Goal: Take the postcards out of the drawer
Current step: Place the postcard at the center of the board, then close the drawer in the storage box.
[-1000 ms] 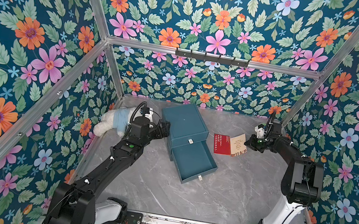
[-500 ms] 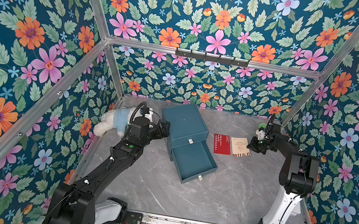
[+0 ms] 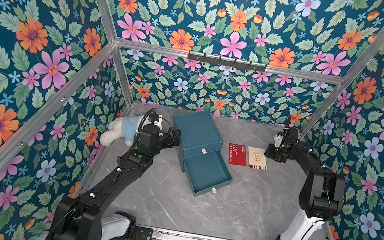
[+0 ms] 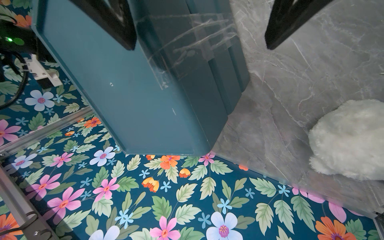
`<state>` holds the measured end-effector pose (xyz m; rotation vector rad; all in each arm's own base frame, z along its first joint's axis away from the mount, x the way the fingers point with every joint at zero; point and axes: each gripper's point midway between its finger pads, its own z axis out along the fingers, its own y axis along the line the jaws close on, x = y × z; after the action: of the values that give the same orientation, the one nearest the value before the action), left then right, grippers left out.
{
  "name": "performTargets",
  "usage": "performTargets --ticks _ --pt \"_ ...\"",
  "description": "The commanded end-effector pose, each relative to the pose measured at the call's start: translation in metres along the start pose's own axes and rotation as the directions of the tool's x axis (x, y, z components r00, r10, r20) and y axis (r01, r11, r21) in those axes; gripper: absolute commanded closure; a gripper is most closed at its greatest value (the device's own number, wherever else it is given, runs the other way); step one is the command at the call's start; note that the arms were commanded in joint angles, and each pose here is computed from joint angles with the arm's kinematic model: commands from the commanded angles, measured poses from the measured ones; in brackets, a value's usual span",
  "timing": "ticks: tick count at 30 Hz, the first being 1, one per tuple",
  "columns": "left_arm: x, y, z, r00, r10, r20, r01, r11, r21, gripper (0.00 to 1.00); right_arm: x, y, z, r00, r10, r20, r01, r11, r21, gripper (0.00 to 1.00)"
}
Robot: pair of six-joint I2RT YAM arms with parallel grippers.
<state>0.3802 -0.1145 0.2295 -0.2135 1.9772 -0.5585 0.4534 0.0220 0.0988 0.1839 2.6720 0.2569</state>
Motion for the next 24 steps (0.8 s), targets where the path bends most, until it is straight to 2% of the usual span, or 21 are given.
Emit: performTargets --ticks 1,8,11,15,20,24 --pt "-0.006 -0.002 0.000 1.000 0.004 0.018 -0.004 1.000 0.001 0.00 0.010 0.013 -0.016 1.000 -0.008 0.020 0.007 0.999 0.042 0.59" --pt "-0.008 -0.005 0.002 1.000 0.000 0.024 -0.001 1.000 0.014 0.00 0.047 0.081 -0.075 0.990 -0.060 0.127 0.071 0.994 -0.084 0.52" --pt "-0.009 -0.007 0.004 1.000 -0.007 0.024 0.006 1.000 0.028 0.00 0.068 0.099 -0.094 0.988 -0.043 0.150 0.069 0.982 -0.174 0.49" --pt "-0.009 -0.010 0.003 1.000 -0.015 0.024 0.014 0.999 0.041 0.00 0.101 0.123 -0.115 0.993 0.005 0.121 0.040 0.929 -0.367 0.46" --pt "-0.017 -0.020 0.000 0.998 -0.043 0.042 0.039 0.996 0.085 0.00 0.147 0.146 -0.134 0.996 -0.006 0.092 0.050 0.869 -0.492 0.41" --pt "-0.022 -0.029 0.004 0.997 -0.069 0.045 0.063 0.990 0.129 0.00 0.179 0.172 -0.141 0.998 -0.019 0.061 0.052 0.798 -0.600 0.40"
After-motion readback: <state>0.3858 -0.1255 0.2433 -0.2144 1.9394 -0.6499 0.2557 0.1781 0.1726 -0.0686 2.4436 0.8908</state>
